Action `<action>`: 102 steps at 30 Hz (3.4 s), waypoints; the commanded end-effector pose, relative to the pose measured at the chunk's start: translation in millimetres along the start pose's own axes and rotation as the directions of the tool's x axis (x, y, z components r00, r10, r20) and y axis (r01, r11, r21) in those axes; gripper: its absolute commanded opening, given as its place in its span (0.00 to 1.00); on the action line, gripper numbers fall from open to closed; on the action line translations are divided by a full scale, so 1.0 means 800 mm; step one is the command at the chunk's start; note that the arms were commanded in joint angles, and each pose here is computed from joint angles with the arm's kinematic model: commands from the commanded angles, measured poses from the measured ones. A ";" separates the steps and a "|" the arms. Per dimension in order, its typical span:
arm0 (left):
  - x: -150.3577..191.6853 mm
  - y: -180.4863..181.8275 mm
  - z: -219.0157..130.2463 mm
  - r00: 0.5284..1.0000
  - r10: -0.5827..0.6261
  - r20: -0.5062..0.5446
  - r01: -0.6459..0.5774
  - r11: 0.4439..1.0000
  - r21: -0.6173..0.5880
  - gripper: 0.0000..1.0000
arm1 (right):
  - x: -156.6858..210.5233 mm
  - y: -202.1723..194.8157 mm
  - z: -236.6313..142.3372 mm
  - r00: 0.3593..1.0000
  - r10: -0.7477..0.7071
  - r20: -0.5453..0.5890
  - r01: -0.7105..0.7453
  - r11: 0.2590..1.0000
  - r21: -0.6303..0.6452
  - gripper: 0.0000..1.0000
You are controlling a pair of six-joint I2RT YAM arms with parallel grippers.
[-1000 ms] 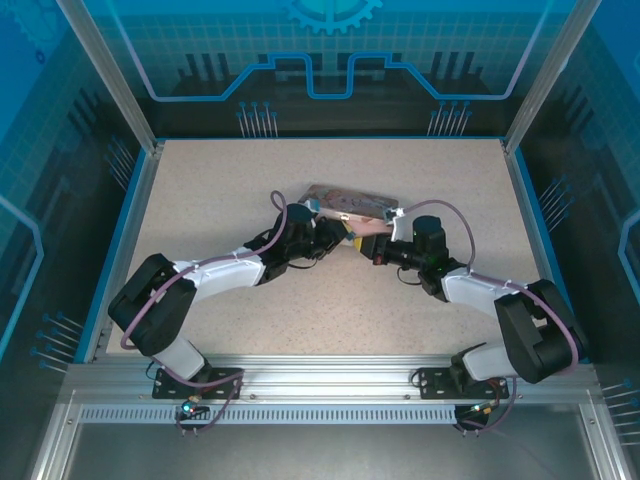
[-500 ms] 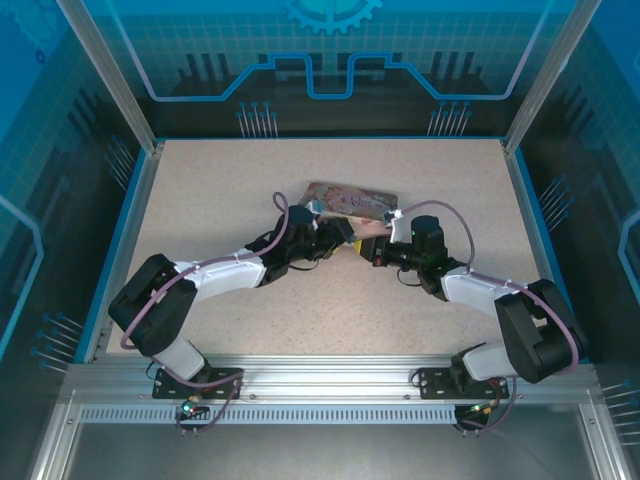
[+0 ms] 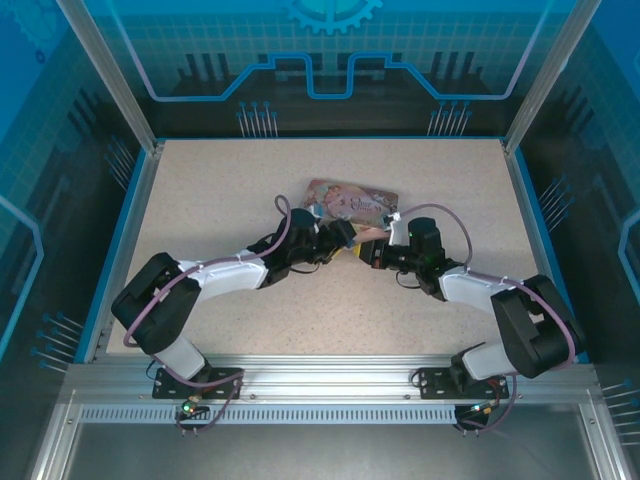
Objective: Unlock a padlock with a key
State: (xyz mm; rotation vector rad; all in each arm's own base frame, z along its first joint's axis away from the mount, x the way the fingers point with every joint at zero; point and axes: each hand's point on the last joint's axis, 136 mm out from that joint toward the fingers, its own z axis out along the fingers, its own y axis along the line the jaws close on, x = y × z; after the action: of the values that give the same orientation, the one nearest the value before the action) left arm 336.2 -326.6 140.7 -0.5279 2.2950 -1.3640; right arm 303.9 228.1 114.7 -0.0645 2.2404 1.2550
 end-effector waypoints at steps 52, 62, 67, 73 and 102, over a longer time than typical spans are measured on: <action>0.025 0.062 0.033 0.953 -0.295 0.071 0.290 0.954 0.079 0.05 | 0.034 -0.029 0.007 0.975 0.203 -0.086 -0.194 0.975 0.105 0.00; 0.022 0.059 0.033 0.958 -0.275 0.079 0.269 0.960 0.077 0.34 | 0.031 -0.024 0.009 0.964 0.252 -0.082 -0.246 0.966 0.080 0.00; 0.018 0.057 0.036 0.959 -0.269 0.090 0.261 0.961 0.092 0.36 | 0.033 -0.021 0.005 0.952 0.291 -0.091 -0.282 0.955 0.095 0.00; 0.015 0.051 0.042 0.956 -0.278 0.090 0.264 0.955 0.134 0.34 | 0.039 -0.024 0.004 0.939 0.329 -0.104 -0.318 0.942 0.109 0.00; 0.009 0.038 0.038 0.953 -0.286 0.095 0.271 0.952 0.145 0.04 | 0.034 -0.041 -0.053 0.998 -0.012 -0.069 0.034 0.943 0.330 0.54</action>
State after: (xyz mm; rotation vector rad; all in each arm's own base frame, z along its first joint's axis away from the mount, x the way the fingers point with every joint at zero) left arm 334.0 -336.9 71.5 -0.9224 2.1412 -1.5235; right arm 278.6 201.4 94.2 0.1799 2.4521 1.0964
